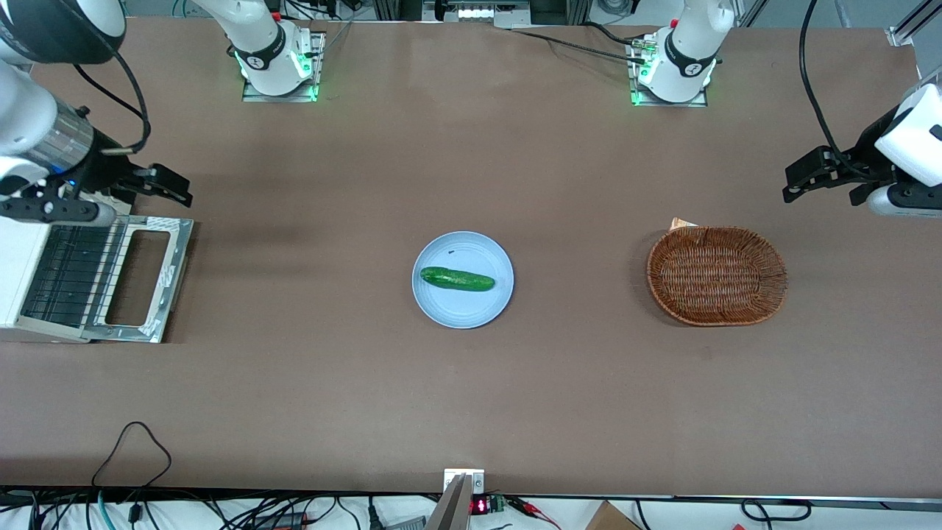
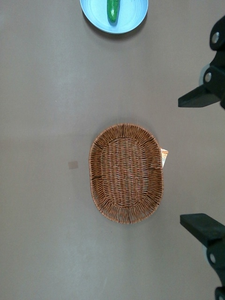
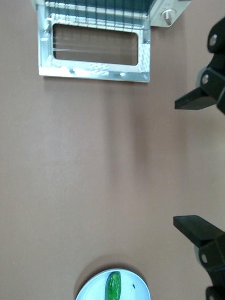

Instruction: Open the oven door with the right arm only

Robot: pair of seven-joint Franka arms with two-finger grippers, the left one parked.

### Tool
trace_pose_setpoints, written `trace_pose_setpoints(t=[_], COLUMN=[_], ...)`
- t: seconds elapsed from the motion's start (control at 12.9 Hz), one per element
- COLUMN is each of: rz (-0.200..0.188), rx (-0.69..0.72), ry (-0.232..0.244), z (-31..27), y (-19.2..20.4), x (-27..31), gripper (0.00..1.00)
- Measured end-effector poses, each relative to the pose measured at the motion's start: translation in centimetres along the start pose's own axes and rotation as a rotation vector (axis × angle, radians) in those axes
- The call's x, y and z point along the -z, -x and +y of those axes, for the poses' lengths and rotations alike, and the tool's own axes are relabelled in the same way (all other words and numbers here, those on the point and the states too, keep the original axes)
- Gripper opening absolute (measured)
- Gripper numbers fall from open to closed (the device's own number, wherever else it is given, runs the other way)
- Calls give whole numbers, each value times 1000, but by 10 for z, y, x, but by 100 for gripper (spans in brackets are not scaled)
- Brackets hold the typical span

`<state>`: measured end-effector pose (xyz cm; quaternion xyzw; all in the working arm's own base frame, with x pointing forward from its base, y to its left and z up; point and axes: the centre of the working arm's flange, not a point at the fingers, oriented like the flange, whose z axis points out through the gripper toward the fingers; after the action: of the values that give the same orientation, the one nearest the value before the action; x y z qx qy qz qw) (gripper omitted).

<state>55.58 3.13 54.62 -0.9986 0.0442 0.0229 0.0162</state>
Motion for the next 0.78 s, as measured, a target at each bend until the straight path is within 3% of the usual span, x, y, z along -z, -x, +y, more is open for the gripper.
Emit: trace_pose_setpoints(t=[0.23,0.54,0.78], rz=[-7,-51,-54], rx=[-12,-10,-10], ry=[0,6,7], z=[15,13,12], y=[0,-7,-15], x=[-2,-3,-2], gripper=[100,100,100])
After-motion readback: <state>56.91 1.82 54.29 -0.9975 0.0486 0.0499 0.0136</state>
